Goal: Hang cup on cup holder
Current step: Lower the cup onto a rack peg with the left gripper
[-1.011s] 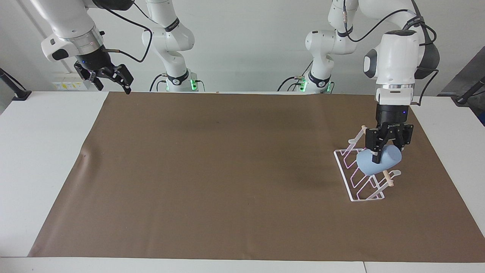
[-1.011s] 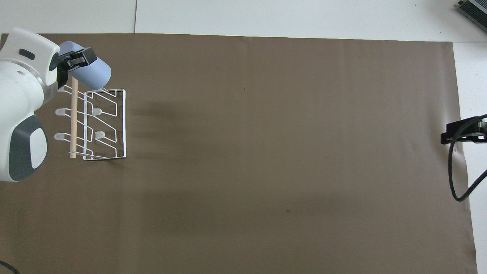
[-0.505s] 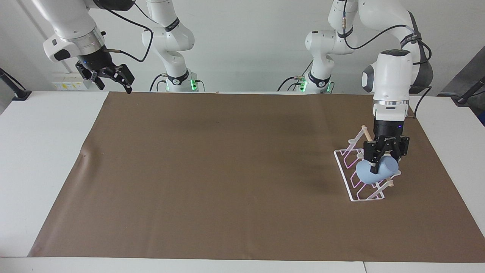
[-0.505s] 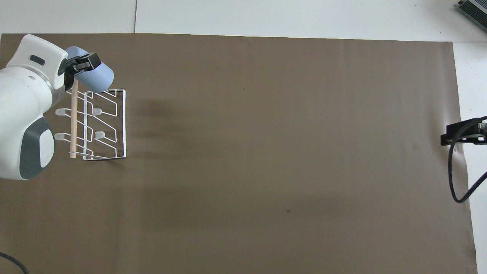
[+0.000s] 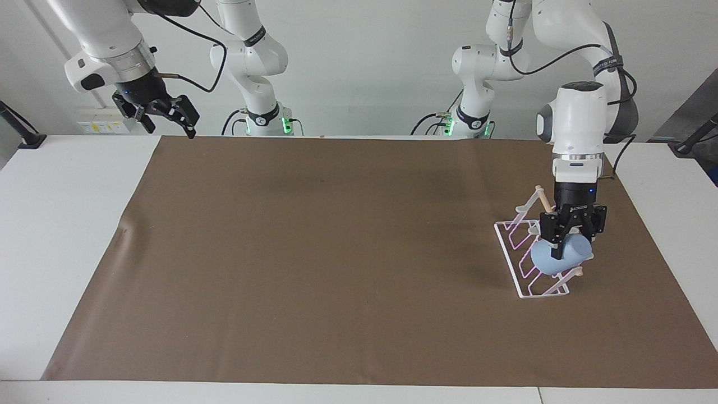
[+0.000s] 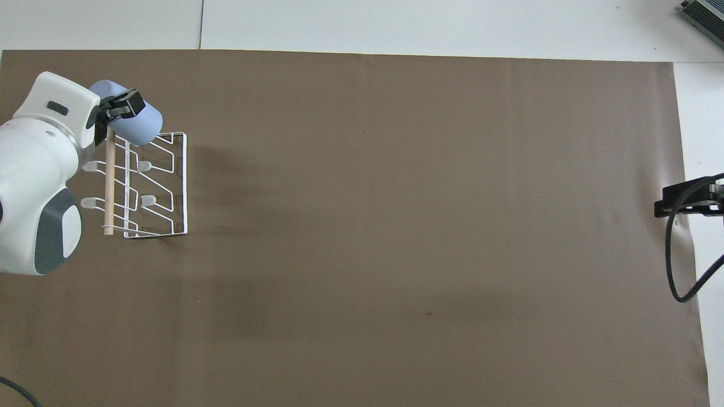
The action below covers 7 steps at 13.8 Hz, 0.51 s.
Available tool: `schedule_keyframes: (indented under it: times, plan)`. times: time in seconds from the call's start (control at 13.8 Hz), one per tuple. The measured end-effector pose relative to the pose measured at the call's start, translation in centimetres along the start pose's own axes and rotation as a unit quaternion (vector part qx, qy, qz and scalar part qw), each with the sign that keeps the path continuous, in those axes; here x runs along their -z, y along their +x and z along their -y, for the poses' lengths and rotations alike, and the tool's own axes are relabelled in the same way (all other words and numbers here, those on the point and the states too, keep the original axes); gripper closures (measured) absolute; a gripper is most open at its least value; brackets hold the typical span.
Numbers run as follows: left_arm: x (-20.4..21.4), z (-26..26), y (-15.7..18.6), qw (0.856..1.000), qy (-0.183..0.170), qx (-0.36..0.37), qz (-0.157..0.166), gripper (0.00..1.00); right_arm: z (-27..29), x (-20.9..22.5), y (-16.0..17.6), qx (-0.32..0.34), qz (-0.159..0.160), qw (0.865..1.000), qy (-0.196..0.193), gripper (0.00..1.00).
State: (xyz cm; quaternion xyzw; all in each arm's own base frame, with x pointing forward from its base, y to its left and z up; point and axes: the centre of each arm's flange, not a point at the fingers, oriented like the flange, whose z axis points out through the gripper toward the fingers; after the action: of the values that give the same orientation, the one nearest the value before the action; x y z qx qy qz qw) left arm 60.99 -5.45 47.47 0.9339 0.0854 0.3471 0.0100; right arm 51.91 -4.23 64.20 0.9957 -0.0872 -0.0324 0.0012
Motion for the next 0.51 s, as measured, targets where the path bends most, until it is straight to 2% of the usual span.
schedule_keyframes:
  times: [0.51]
  plan:
    - [-0.9, 0.2, -1.7, 1.0, -0.006, -0.002, 0.0, 0.26, 0.0, 0.0, 0.0, 0.0, 0.0, 1.0, 0.0, 0.0]
